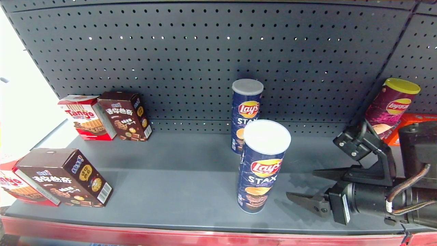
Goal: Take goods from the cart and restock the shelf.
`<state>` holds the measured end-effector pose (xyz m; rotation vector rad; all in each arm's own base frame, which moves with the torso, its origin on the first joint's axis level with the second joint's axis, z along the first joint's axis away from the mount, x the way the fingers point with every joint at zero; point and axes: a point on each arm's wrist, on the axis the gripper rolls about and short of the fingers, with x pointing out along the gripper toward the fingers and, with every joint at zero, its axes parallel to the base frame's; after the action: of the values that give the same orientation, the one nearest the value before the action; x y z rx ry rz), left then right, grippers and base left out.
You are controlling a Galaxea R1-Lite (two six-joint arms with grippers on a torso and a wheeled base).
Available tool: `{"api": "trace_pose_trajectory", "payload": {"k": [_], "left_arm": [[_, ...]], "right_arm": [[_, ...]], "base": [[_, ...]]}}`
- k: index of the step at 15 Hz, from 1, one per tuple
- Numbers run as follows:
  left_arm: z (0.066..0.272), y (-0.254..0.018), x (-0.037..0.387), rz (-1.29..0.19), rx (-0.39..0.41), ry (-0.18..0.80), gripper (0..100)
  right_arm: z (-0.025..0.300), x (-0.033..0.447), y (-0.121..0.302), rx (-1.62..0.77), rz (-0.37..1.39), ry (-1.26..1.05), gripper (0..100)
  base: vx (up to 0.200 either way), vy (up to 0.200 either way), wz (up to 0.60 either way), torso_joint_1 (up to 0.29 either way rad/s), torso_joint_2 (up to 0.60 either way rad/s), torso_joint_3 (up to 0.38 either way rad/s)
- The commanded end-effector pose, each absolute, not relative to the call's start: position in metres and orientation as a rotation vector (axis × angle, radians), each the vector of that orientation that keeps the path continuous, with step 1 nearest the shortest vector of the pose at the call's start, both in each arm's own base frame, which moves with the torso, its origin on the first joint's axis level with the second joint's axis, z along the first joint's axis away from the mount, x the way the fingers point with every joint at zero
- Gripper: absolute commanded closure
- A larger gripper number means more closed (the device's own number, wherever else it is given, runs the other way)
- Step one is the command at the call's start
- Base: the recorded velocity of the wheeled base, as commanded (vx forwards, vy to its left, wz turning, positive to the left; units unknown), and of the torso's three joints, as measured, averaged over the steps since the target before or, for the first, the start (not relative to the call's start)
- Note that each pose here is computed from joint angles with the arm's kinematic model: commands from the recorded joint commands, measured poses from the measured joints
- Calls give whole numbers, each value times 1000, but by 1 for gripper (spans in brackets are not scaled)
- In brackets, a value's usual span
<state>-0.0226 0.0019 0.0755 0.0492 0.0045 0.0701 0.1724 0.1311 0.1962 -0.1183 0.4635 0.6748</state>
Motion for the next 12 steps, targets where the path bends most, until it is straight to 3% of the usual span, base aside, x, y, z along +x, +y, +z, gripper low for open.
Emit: {"api": "trace_pose_trajectory", "payload": {"k": [1, 12], "left_arm": [[76, 2, -23, 70, 49, 6, 0], [76, 2, -23, 70, 49, 6, 0]], "right_arm": [[191, 177, 138, -129, 684, 484, 0], [185, 205, 148, -138, 651, 507, 0]], "base": [[0, 0, 0, 0, 0, 0], [0, 0, 0, 0, 0, 0]]}}
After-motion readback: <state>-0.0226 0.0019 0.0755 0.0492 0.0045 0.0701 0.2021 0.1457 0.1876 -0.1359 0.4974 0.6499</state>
